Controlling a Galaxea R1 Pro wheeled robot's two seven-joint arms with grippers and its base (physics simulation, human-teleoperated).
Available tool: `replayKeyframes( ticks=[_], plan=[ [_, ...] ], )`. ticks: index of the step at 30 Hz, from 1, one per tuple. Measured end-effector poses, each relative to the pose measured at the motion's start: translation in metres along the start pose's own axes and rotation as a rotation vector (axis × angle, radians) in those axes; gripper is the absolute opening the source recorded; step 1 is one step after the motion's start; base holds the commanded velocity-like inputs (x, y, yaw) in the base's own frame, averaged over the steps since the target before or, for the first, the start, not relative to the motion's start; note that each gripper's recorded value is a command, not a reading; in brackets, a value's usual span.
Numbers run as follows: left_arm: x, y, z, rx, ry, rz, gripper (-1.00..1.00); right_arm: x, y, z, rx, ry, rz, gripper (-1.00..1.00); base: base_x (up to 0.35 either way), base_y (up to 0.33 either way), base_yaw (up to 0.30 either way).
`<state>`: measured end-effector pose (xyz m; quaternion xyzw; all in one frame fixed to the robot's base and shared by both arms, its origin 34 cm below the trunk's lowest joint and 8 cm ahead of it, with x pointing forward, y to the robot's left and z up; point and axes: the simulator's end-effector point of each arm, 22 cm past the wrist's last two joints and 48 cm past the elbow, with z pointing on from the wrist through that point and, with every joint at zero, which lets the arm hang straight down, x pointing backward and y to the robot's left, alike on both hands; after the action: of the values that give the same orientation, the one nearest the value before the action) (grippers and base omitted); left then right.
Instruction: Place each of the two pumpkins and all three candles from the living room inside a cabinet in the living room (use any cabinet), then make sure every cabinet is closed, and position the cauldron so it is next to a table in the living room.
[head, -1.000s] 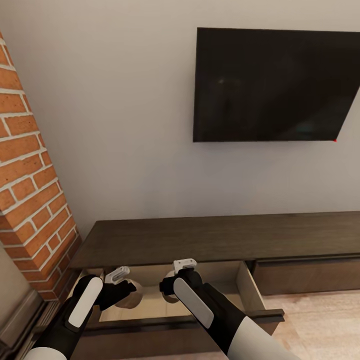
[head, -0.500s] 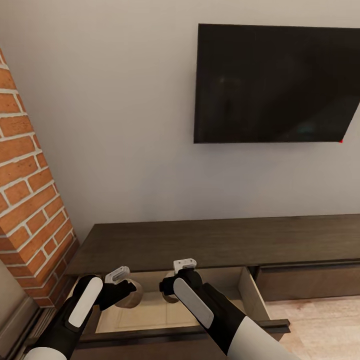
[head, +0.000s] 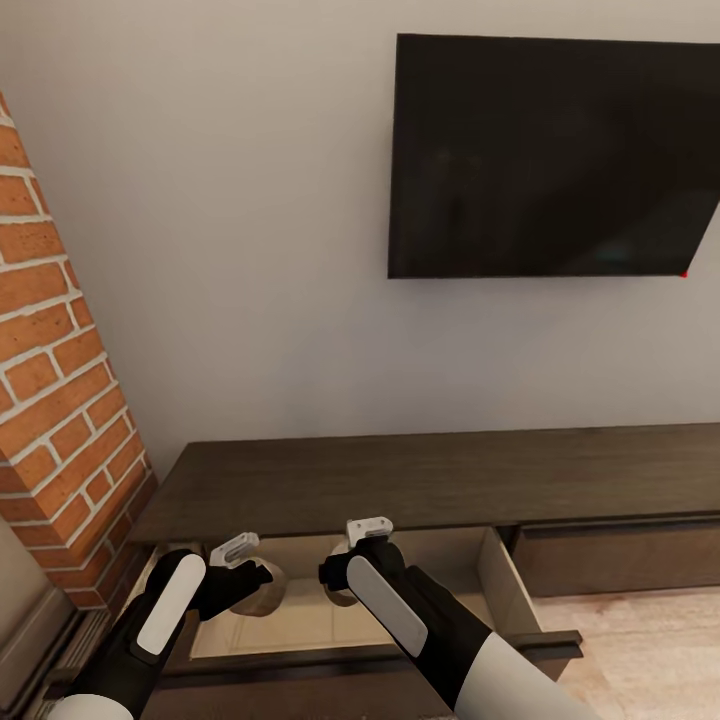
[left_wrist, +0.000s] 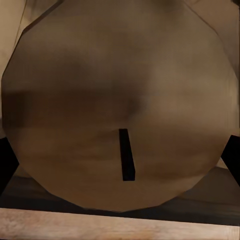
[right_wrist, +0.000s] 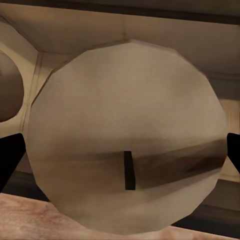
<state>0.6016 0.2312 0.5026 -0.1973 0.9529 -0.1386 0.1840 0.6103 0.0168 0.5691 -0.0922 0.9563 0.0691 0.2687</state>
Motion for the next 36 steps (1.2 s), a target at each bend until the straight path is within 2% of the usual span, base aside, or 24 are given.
replayKeyframes(
  ticks=[16,36],
  plan=[
    [0.017,0.014,0.028,0.000,0.000,-0.001,-1.00,0.024,-0.001,0.025,0.000,-0.002,0.000,-1.00,0.000,0.000,0.000],
    [0.016,0.014,0.028,0.000,-0.001,0.000,-1.00,0.024,-0.001,0.025,-0.001,-0.003,-0.001,-1.00,0.054,0.022,0.000]
  ],
)
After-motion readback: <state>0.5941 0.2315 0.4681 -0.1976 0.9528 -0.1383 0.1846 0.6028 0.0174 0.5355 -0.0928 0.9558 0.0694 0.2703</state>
